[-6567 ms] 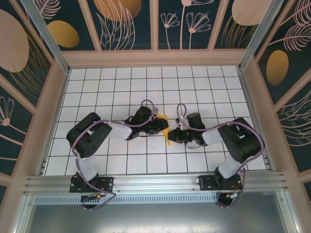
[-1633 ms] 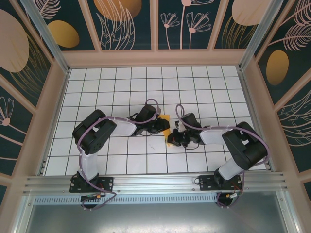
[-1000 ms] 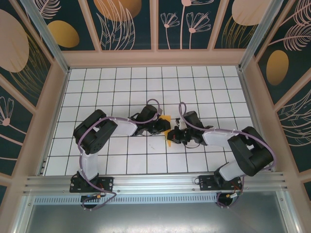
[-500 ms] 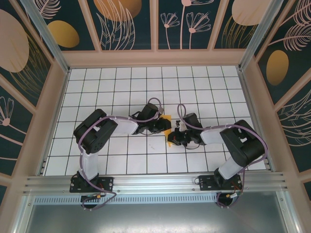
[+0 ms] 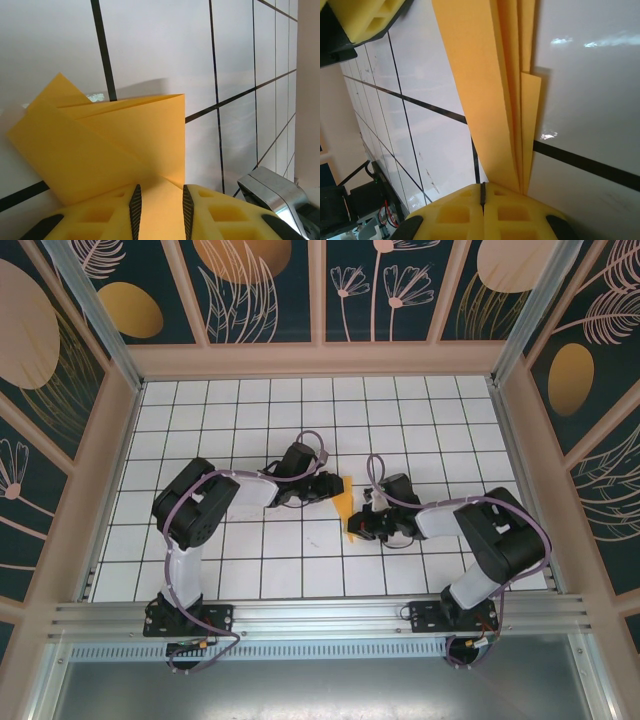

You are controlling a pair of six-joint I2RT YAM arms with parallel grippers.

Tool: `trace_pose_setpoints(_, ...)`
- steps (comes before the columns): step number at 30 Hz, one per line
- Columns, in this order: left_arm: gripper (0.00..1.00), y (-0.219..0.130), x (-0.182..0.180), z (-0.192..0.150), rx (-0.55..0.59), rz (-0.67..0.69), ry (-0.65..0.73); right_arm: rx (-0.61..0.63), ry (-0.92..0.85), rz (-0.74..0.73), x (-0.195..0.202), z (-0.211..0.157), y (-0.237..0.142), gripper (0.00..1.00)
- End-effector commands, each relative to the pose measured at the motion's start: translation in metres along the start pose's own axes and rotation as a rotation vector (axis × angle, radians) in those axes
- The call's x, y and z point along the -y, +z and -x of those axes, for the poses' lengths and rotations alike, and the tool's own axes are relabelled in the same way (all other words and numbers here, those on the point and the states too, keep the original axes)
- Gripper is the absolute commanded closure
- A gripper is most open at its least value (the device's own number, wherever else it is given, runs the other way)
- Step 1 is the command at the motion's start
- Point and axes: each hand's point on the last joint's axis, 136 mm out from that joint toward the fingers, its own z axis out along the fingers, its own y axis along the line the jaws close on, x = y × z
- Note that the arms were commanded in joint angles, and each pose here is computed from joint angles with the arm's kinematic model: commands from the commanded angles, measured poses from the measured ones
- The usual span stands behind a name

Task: Fold a paper plane with a square sheet of paper (pick it up from the middle)
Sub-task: Fold the wing for the fifth time at the center of the table.

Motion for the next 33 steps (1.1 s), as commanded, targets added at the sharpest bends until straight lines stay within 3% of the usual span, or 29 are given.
trace_pose_setpoints(1,0.68,0.006,-0.015,0.021,0.077,0.035,0.067,-0.111,0.153,-0.228,0.068,-0.047,-0.005,1.00)
trace_pose_setpoints(14,0.68,0.008,-0.021,0.053,0.129,0.060,0.128,-0.154,0.150,-0.231,0.073,-0.058,-0.006,1.00)
trace_pose_setpoints(33,0.68,-0.002,-0.024,0.084,0.186,0.074,0.190,-0.128,0.150,-0.211,0.068,-0.045,-0.004,1.00)
